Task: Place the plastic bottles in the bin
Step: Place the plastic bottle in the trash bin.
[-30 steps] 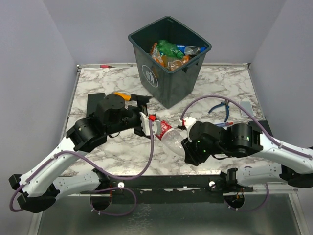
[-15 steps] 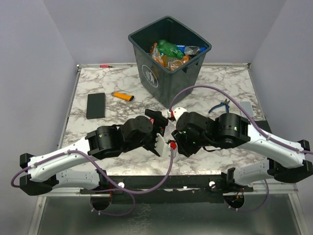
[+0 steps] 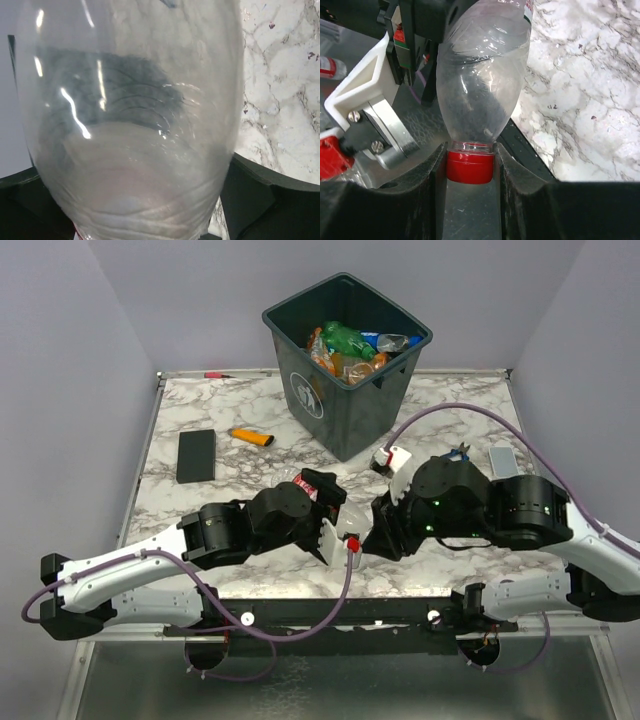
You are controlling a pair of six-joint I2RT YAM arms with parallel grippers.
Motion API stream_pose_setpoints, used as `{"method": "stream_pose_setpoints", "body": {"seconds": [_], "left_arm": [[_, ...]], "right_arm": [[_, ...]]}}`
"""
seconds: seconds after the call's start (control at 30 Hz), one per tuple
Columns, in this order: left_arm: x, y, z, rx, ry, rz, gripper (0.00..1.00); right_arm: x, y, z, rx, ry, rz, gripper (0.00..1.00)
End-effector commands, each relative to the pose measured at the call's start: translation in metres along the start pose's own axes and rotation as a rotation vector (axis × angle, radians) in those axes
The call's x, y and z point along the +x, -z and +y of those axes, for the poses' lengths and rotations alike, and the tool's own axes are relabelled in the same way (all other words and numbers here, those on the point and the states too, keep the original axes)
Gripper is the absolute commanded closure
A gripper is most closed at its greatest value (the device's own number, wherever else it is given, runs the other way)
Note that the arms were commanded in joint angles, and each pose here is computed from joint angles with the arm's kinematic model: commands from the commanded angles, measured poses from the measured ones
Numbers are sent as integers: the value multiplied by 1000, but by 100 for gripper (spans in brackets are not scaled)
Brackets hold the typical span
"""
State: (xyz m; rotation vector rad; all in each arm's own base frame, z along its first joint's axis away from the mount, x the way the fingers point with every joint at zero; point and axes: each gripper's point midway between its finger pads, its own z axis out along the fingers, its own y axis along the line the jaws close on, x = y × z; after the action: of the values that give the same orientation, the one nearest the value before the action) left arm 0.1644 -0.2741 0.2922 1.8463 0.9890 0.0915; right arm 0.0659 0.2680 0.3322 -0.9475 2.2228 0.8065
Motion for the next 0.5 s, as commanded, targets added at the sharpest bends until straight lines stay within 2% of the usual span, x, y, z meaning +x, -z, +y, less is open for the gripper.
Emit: {"method": "stream_pose_setpoints", "body": {"seconds": [0.0,0.13,0.23,0.3,0.33,0.37,0.43,0.47], "left_arm": [[-16,2,1,-8,44,-95,3],[-14,0,1,-31,65,-89,18],[-17,1,6,-59,80,-106,44],[-19,2,11,-85,85,-123,56],[-21,3,14,-96,88,-132,58],[-22,4,17,-108,92,-139,59],[-25,6,23,-133,98,-153,62],[-26,6,27,-151,110,-156,62]], "right_arm": [[-15,9,20,-111,-35,-86,100],[-13,12,19,-112,-46,-92,100],[-14,14,20,-122,-50,-100,100],[-15,15,20,-121,-51,-104,100],[-16,16,20,-117,-53,-107,100],[-18,17,19,-114,-55,-114,93],[-23,24,21,-123,-55,-133,54],[-27,29,21,-122,-57,-148,40]]}}
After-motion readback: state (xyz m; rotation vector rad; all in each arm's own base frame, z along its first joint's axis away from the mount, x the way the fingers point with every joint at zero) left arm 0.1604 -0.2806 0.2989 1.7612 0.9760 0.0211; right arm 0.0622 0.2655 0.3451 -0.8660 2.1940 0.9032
